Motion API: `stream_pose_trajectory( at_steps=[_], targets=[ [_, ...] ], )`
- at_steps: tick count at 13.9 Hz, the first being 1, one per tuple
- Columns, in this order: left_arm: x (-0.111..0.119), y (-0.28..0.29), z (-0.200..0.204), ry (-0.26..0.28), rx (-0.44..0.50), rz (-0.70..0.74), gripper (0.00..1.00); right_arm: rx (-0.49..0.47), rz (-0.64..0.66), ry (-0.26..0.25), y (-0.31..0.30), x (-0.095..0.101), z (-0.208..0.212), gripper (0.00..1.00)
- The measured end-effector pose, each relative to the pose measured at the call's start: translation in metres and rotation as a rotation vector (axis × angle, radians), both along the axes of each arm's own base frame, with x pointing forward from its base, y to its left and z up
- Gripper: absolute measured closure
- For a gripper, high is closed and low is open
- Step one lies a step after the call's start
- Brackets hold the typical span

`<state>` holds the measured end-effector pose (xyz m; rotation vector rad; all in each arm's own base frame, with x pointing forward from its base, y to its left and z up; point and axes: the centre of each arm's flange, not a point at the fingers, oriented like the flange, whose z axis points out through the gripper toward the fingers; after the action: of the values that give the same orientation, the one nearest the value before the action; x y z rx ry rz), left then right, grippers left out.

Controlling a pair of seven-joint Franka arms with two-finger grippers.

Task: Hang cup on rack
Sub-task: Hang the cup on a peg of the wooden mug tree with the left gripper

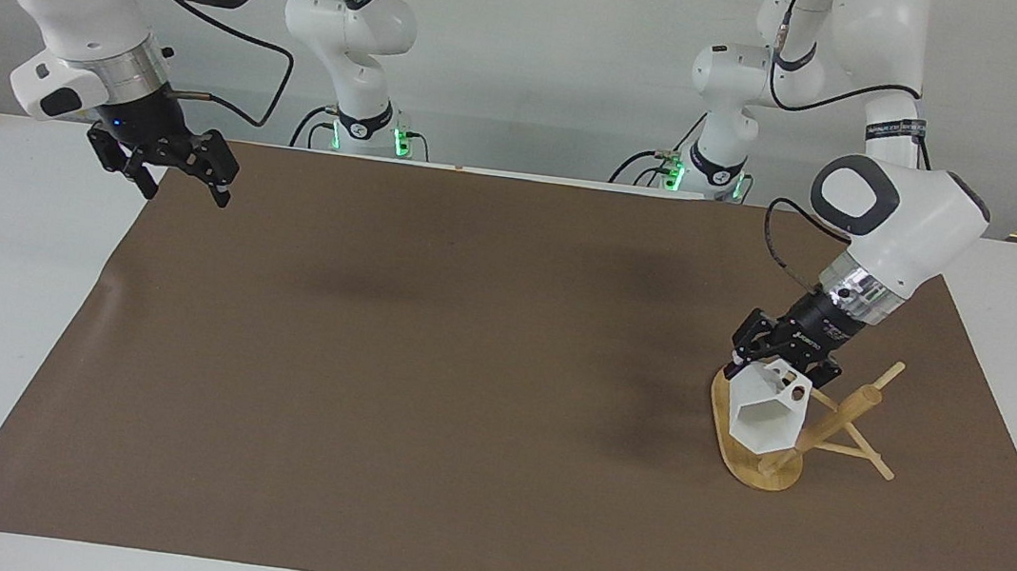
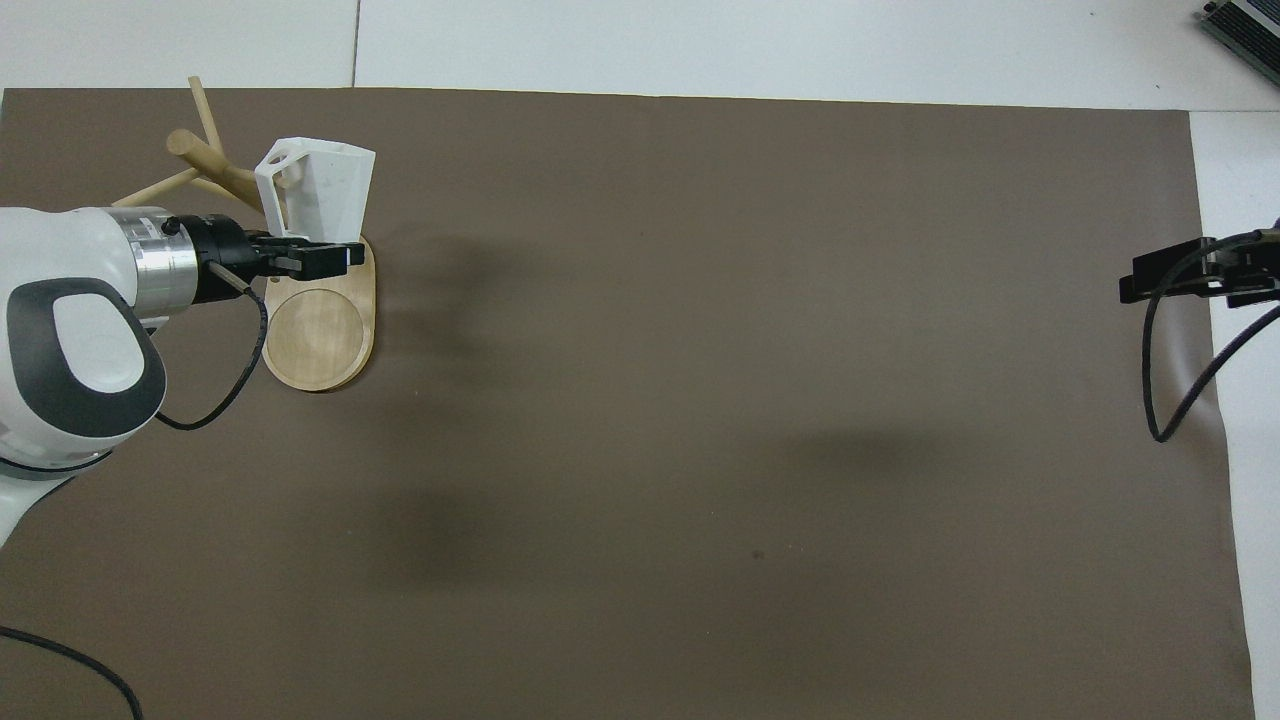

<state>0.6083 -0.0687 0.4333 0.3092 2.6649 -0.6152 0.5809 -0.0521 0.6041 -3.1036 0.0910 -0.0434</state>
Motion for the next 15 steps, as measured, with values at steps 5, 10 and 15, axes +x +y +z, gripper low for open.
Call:
stream_pose_trajectory(
  at_steps=[5, 10, 15],
  targets=[
    [0.0009, 0.0071, -0.0011, 0.062, -0.042, 0.121, 0.33, 0.001, -0.004, 0.005, 0.0067, 0.0009, -0.0020, 0.00],
    [0.0010, 0.0075, -0.0018, 0.064, -0.042, 0.122, 0.16, -0.004, -0.004, -0.017, 0.0061, 0.0037, -0.0007, 0.00],
    [-0.0009, 0.0068, -0.0040, 0.076, 0.018, 0.073, 0.00, -0.042, -0.003, -0.031, 0.0023, 0.0059, -0.0005, 0.00]
  ],
)
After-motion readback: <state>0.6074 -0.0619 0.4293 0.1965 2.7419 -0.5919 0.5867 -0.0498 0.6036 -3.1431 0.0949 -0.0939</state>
